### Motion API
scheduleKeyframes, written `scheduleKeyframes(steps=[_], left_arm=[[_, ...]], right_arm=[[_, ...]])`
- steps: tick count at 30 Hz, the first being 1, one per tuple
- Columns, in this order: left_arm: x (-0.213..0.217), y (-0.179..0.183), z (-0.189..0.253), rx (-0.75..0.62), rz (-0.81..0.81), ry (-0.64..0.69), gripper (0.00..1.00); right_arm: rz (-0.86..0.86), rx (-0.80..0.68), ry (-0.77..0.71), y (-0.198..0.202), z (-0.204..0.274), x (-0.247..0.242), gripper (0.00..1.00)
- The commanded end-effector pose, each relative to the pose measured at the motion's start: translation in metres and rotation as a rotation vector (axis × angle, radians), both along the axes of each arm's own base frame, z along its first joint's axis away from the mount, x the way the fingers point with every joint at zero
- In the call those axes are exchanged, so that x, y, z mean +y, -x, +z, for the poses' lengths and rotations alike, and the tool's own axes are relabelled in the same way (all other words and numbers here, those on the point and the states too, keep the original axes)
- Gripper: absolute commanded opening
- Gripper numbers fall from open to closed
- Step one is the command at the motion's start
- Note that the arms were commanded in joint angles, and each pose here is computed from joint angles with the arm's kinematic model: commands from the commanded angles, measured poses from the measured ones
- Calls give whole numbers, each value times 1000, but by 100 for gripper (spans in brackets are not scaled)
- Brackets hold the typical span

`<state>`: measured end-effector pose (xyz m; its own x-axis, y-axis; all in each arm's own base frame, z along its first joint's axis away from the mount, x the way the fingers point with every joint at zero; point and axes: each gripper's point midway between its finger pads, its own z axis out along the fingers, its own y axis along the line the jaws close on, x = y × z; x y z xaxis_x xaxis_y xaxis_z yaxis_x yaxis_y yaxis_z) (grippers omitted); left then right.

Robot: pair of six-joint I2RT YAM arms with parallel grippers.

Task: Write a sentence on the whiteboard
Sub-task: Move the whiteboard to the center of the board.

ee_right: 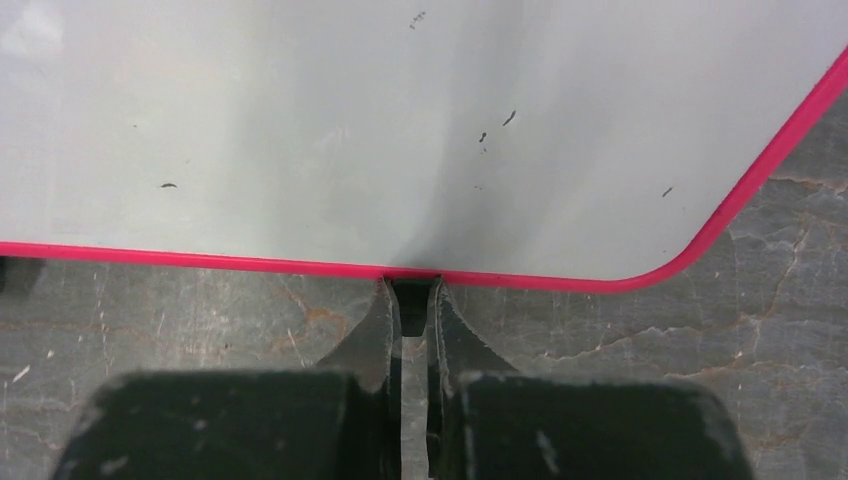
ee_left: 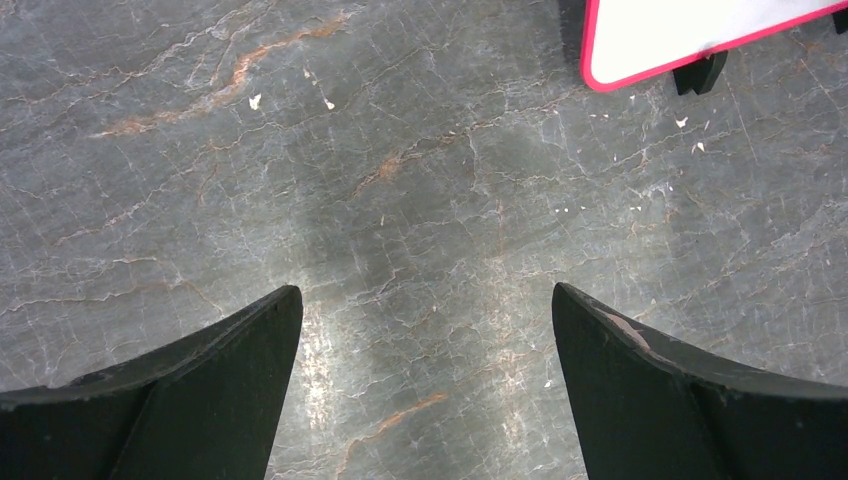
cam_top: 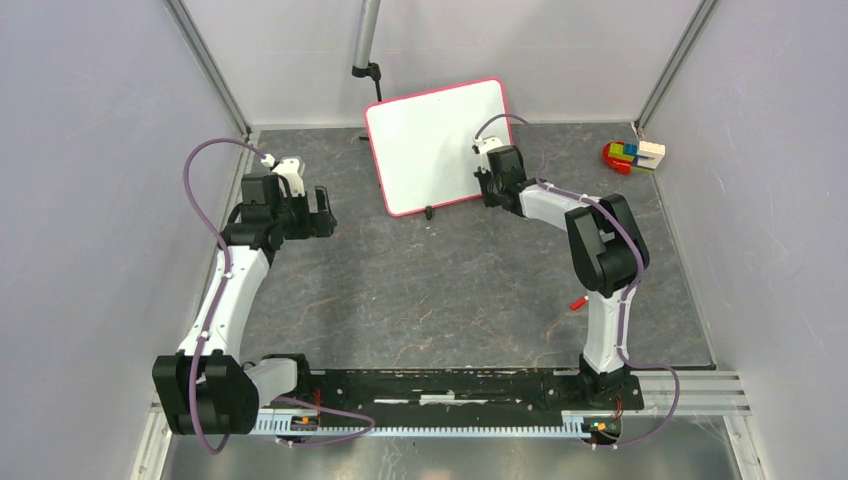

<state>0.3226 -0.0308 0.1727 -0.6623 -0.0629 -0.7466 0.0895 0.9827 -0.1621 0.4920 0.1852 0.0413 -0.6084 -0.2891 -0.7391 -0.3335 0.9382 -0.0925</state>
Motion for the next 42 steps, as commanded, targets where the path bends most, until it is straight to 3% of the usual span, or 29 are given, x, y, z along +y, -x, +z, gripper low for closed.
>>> scheduleKeyframes(steps=[1, 21, 30, 36, 42], left_arm=[[-1, -4, 9, -45, 25, 27, 100], [-4, -2, 18, -53, 78, 94, 100], [5, -2, 33, -71, 138, 77, 100], [7, -8, 65, -140, 165, 87, 100], [5, -9, 67, -138, 170, 108, 100]], right_arm=[[67, 42, 6, 34, 2, -2, 0], [141, 239, -56, 182, -23, -26, 0], [241, 245, -44, 240, -23, -21, 0], [251, 220, -73, 271, -26, -24, 0], [215, 269, -115, 295, -38, -31, 0]])
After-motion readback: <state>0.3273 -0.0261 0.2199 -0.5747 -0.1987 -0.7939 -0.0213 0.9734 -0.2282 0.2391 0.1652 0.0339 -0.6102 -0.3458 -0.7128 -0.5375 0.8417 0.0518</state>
